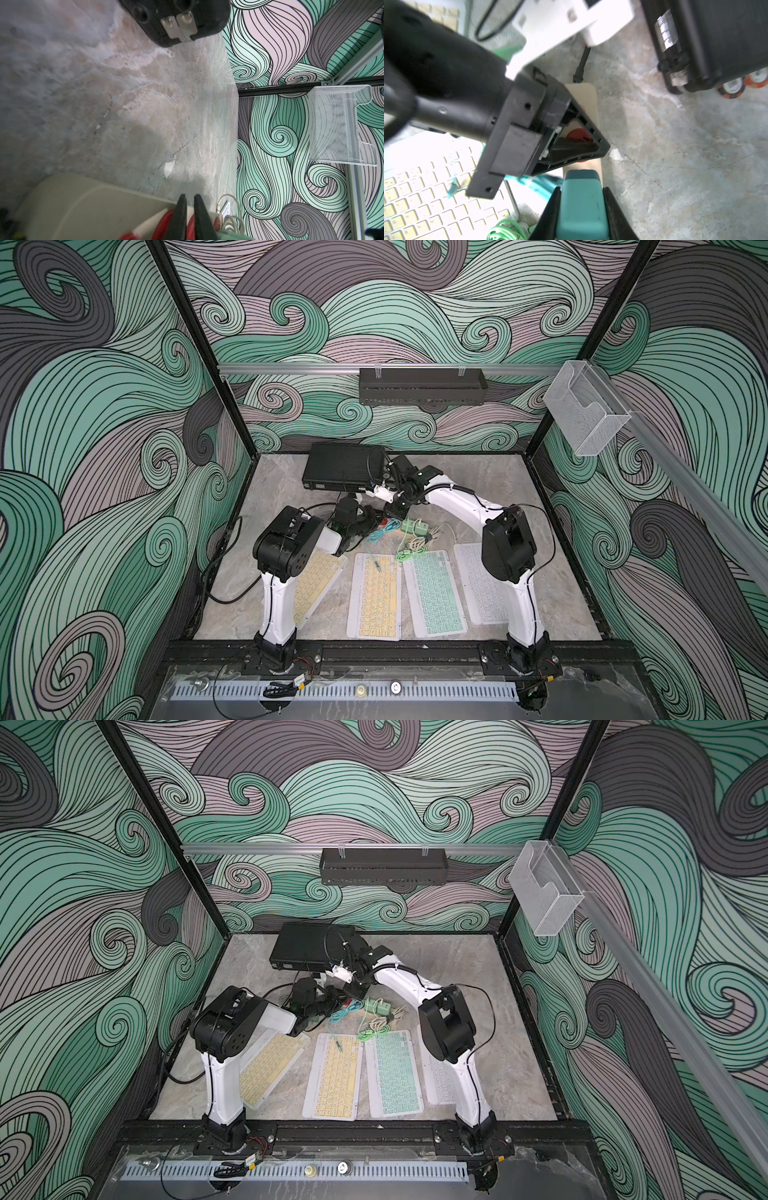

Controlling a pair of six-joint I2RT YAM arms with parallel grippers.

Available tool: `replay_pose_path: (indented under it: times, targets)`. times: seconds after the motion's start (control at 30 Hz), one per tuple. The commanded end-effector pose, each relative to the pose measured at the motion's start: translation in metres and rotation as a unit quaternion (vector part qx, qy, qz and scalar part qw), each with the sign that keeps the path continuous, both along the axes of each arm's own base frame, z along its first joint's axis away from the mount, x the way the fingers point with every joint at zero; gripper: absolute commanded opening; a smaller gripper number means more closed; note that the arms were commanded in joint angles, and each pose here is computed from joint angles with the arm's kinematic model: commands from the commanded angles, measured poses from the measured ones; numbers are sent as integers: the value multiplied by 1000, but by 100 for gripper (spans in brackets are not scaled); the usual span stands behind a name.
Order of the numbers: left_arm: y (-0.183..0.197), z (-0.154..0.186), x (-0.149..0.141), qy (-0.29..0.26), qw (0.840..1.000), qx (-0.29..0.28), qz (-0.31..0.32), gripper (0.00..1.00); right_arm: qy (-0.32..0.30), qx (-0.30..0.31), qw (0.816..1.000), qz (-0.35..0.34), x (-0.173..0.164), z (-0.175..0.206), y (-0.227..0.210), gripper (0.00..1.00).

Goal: Unplug the wireless keyboard
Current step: Remove the plug from the socket, then adjust the socket at the center of the board.

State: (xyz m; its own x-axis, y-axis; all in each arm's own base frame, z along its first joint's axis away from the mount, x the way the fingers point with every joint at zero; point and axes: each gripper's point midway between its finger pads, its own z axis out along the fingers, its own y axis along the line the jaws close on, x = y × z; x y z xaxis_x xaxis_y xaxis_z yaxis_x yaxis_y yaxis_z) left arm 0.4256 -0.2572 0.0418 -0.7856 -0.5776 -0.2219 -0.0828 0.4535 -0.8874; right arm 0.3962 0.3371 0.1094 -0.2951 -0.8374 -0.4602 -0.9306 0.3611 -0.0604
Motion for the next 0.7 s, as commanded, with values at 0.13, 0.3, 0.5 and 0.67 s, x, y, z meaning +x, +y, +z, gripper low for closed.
replay_pose_path:
  times: [0.13, 0.3, 0.5, 0.67]
  targets:
    - [24, -82, -38, 131, 988, 74, 13, 13, 2, 43, 999, 7, 1, 20, 10, 0]
    - [25, -69, -36, 112, 990, 86, 8, 13, -10, 57, 998, -2, 2, 26, 11, 0]
    - [32, -25, -34, 42, 990, 137, 5, 13, -50, 90, 994, -26, 7, 50, 10, 0]
    - [31, 11, -47, -18, 985, 172, 11, 13, -126, 135, 981, -57, 9, 91, -1, 0]
